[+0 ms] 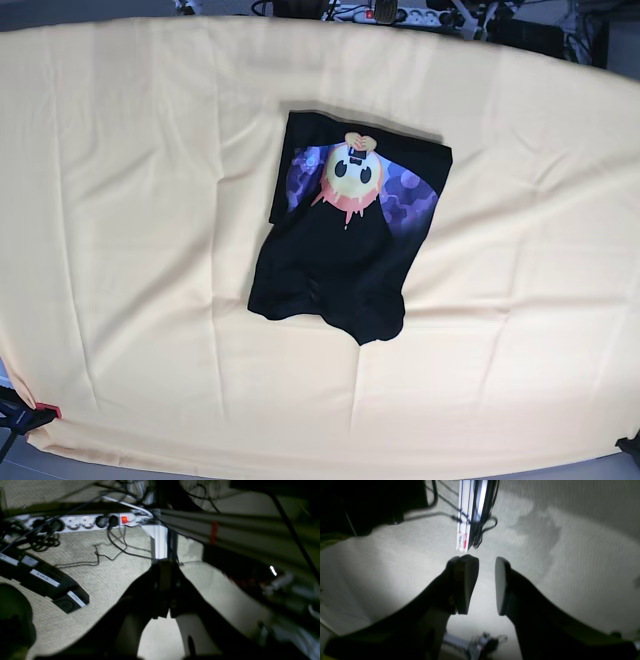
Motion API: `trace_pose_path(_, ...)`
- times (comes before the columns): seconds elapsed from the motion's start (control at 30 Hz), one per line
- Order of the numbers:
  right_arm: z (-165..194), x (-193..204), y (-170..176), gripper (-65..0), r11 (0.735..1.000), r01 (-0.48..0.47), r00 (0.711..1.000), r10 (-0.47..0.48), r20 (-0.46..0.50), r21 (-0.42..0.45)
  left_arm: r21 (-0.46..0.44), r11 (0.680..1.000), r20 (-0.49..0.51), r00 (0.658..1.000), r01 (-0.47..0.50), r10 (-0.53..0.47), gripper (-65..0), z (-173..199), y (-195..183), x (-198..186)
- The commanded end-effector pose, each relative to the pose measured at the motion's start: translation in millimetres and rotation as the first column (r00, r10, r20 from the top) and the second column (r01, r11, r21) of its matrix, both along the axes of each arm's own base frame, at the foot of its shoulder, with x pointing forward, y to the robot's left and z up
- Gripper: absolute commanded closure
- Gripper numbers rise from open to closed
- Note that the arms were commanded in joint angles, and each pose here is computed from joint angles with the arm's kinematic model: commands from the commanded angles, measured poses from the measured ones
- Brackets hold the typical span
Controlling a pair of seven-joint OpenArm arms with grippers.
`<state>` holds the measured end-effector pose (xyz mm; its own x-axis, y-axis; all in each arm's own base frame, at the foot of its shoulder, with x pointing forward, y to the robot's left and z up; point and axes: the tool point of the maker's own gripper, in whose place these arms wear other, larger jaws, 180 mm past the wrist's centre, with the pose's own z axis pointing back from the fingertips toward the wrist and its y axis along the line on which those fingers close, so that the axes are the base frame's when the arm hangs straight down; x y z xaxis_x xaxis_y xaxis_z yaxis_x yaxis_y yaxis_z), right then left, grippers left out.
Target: Fold the T-shirt properly
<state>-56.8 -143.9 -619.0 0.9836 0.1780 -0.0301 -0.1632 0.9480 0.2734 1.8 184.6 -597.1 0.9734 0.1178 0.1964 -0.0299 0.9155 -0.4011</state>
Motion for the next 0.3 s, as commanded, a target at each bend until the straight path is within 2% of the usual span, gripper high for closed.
trace_pose_path(0.0,0,5,6,0.0,1.000,-0.007,1.000,0.007,0.018,0.010,-0.016,1.000,0.012,1.000,-0.002,0.002,0.0,1,-2,1)
trace_pose_path(0.1,-2,24,28,0.0,0.999,-0.003,0.999,0.001,0.049,0.035,0.031,0.999,-0.021,1.000,0.017,-0.016,0.0,-18,-21,-5)
trace_pose_path(0.17,-2,29,32,0.0,0.999,0.000,0.998,-0.002,0.056,0.043,0.067,0.997,0.003,0.999,0.043,-0.043,0.0,-23,-32,-7)
trace_pose_path(0.27,-2,31,34,0.0,0.999,0.001,0.998,-0.005,0.067,0.050,0.062,0.996,0.020,0.997,0.069,-0.070,0.0,-25,-49,-9)
